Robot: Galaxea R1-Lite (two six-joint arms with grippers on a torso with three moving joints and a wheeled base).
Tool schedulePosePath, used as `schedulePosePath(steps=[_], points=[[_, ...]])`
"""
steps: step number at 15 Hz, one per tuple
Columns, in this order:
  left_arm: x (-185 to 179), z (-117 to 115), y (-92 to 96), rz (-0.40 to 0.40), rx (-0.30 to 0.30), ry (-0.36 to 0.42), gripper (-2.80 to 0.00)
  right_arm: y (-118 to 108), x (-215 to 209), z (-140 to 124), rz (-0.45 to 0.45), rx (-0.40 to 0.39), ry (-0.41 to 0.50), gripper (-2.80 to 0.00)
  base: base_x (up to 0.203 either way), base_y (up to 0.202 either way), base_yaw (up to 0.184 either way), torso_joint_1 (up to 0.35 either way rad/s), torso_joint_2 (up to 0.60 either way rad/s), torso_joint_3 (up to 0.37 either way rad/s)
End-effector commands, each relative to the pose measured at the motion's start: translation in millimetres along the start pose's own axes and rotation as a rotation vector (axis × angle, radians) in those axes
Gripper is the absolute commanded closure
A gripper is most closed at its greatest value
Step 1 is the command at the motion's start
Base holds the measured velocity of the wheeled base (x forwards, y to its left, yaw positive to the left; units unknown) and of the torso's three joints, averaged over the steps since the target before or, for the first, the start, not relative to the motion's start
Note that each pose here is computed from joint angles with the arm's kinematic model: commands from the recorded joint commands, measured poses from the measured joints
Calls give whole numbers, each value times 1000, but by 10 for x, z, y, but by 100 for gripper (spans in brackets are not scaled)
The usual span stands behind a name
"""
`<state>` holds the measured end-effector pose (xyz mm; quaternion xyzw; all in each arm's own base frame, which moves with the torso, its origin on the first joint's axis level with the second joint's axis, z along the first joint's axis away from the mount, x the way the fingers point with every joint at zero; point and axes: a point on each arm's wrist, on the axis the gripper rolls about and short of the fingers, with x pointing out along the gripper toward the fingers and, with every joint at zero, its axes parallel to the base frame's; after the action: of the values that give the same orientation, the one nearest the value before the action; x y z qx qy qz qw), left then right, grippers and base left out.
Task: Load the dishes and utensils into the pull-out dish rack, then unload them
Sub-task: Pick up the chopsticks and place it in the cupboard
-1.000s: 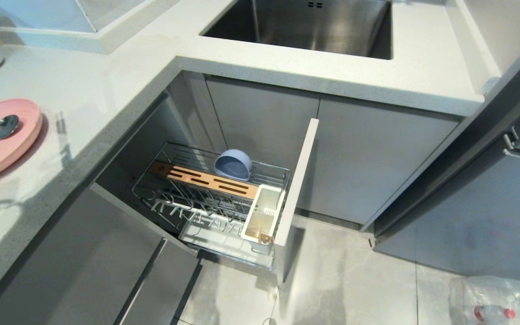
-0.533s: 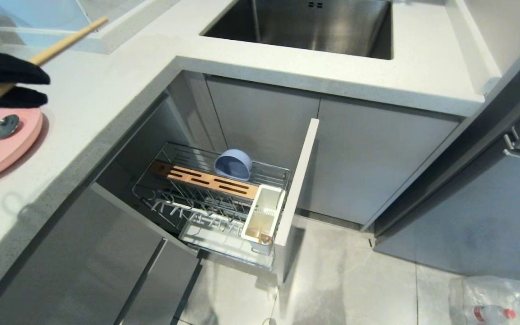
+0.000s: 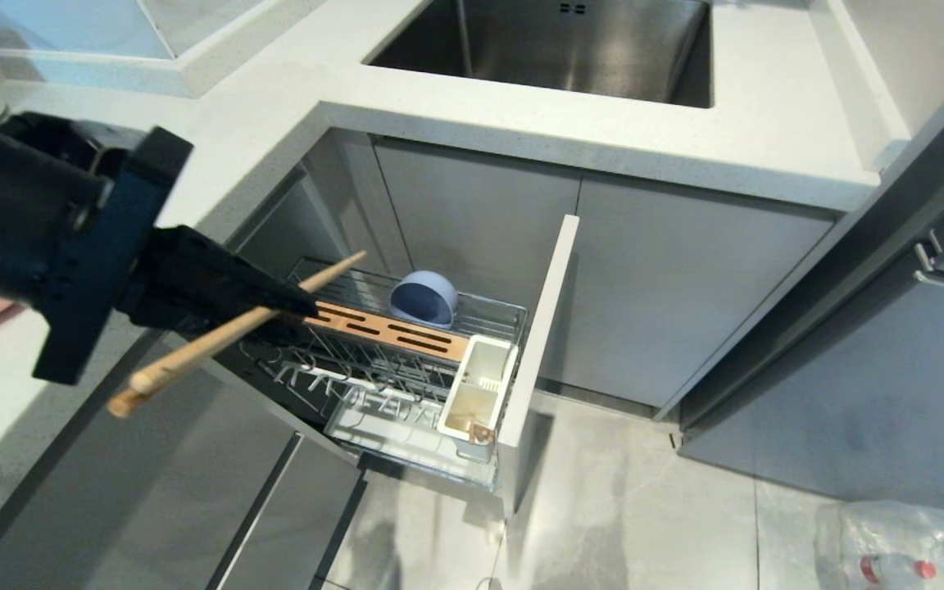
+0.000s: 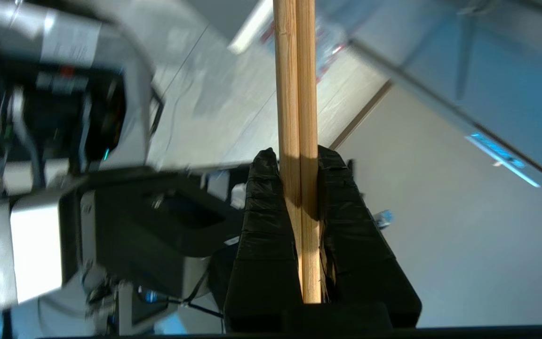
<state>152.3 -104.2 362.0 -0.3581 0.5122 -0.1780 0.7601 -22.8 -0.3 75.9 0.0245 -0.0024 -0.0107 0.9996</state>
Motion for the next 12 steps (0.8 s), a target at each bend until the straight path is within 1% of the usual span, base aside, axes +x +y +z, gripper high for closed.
schedulePosePath(steps=[1, 4, 7, 10, 12], points=[[306, 71, 72, 81, -49, 84, 0, 0, 1, 1, 0, 0, 1, 0, 0, 0, 0, 0, 0, 0], [559, 101, 190, 92, -114, 249, 0, 0, 1, 1, 0, 0, 1, 0, 0, 0, 0, 0, 0, 0], [767, 233, 288, 95, -188, 340, 0, 0, 1, 1, 0, 1, 1, 0, 0, 0, 0, 0, 0, 0], [1051, 342, 387, 132, -252, 417, 0, 0, 1, 1, 0, 0, 1, 0, 0, 0, 0, 0, 0, 0], [1192, 449, 504, 145, -292, 454, 0, 0, 1, 1, 0, 0, 1, 0, 0, 0, 0, 0, 0, 0]])
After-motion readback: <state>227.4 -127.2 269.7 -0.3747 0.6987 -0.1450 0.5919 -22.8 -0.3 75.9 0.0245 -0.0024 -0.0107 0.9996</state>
